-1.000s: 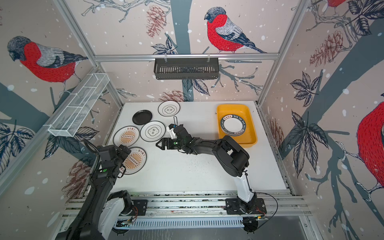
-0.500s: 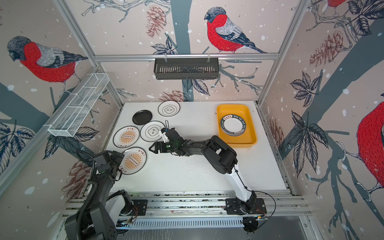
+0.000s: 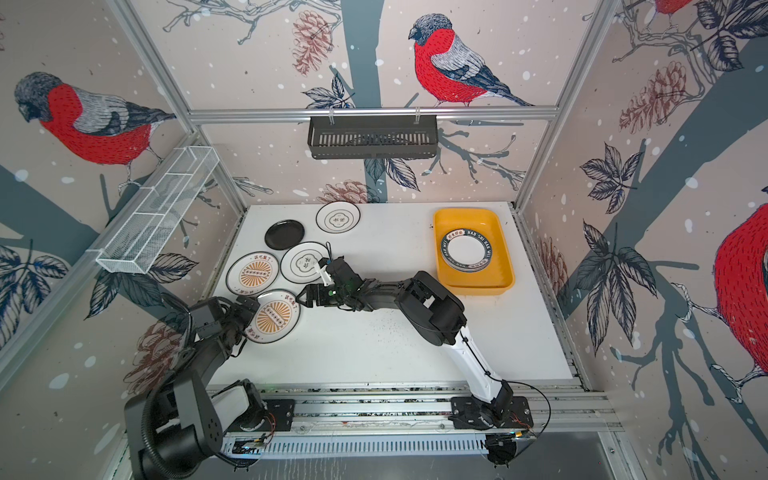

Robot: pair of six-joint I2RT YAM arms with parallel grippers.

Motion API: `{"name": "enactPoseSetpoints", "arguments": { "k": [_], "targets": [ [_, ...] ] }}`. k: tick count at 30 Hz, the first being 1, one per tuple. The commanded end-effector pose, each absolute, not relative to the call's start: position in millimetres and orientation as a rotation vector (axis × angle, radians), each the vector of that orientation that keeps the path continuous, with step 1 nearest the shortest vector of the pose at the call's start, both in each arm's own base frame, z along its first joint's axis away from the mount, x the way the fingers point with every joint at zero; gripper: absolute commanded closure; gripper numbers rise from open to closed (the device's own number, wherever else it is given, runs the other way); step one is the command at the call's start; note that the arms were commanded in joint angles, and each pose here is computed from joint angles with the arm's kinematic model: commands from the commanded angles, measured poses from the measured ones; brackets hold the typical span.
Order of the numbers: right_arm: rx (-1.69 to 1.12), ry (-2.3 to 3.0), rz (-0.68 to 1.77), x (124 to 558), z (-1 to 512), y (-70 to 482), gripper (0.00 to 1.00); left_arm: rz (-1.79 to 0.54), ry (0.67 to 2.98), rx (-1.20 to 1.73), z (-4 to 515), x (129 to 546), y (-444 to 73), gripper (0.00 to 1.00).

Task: Place the plates into the plastic bin on the countertop

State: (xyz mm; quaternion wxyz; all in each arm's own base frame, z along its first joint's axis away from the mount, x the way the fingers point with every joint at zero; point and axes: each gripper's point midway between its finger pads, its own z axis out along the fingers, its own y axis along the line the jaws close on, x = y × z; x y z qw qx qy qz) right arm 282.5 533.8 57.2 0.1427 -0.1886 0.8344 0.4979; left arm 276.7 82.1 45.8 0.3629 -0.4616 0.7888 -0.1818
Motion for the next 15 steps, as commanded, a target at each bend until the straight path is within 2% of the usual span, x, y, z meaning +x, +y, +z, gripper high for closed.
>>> {"name": "enactPoseSetpoints", "arguments": {
  "k": [1, 8, 15],
  "targets": [
    [-0.547, 2.445, 1.415, 282, 47, 531, 0.13, -0.597, 2.042, -1.046, 58, 291, 62, 0.04],
    [-0.486, 2.493, 1.403, 285, 37, 526, 0.22, -0.76, 2.069, -0.909, 73, 314, 25, 0.04],
    [-0.421, 2.537, 1.373, 286, 26, 511, 0.35, -0.752, 2.062, -0.913, 77, 313, 25, 0.03]
  ]
}}
